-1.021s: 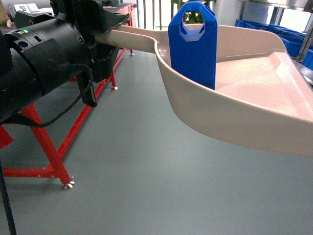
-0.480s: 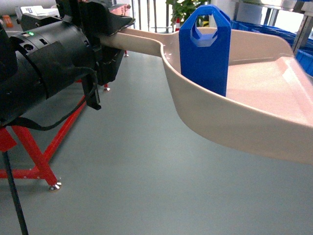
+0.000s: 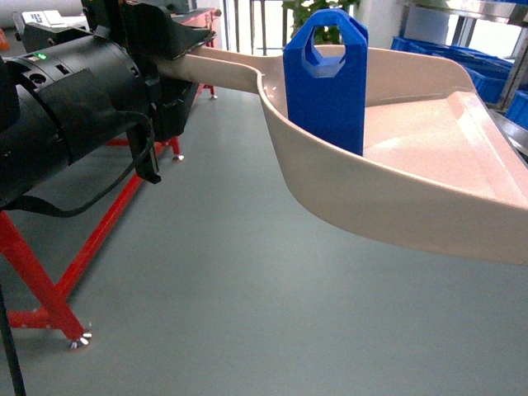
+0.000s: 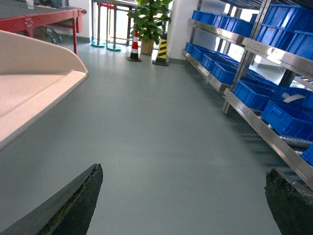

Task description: Place part in tray to right shelf

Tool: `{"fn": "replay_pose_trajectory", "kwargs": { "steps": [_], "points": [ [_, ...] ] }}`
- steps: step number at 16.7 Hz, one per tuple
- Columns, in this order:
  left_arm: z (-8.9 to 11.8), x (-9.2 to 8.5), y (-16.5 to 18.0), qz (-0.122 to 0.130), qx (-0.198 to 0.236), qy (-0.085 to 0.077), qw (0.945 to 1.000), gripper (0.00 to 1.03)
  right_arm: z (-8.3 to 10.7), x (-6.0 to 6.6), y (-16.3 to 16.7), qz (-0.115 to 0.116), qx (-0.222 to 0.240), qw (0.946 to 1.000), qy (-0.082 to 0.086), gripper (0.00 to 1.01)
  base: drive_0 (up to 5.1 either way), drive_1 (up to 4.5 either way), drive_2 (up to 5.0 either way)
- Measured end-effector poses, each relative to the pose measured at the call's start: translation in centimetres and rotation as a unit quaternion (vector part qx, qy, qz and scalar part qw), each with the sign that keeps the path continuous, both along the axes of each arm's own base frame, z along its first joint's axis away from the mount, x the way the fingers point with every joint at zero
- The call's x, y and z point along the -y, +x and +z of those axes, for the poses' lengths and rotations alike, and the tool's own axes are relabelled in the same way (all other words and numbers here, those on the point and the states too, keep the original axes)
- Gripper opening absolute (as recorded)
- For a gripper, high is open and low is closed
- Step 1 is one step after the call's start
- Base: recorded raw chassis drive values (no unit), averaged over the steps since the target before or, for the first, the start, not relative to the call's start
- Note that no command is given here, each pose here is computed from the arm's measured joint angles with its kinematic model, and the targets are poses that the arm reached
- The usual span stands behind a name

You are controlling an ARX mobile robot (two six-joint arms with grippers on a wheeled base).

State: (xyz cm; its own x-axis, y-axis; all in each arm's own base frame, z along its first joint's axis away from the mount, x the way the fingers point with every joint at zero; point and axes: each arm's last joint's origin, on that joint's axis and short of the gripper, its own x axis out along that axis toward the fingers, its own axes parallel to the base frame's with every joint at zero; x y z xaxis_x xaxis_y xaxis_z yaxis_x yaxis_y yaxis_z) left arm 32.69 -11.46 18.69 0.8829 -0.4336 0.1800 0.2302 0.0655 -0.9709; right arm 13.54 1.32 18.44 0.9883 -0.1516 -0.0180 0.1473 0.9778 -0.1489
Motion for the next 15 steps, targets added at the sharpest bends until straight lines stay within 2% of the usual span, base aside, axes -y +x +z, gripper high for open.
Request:
{"fn": "replay_pose_trajectory", "kwargs": {
  "steps": [15],
  "points": [
    [0.06,-0.03,0.01,0.001,0.003,-0.001,1.0000,0.13,-0.06,-0.01,0.03,0.000,-0.003,1.0000,0.000,0.98,0.0,4.33,-4.3]
  ]
}}
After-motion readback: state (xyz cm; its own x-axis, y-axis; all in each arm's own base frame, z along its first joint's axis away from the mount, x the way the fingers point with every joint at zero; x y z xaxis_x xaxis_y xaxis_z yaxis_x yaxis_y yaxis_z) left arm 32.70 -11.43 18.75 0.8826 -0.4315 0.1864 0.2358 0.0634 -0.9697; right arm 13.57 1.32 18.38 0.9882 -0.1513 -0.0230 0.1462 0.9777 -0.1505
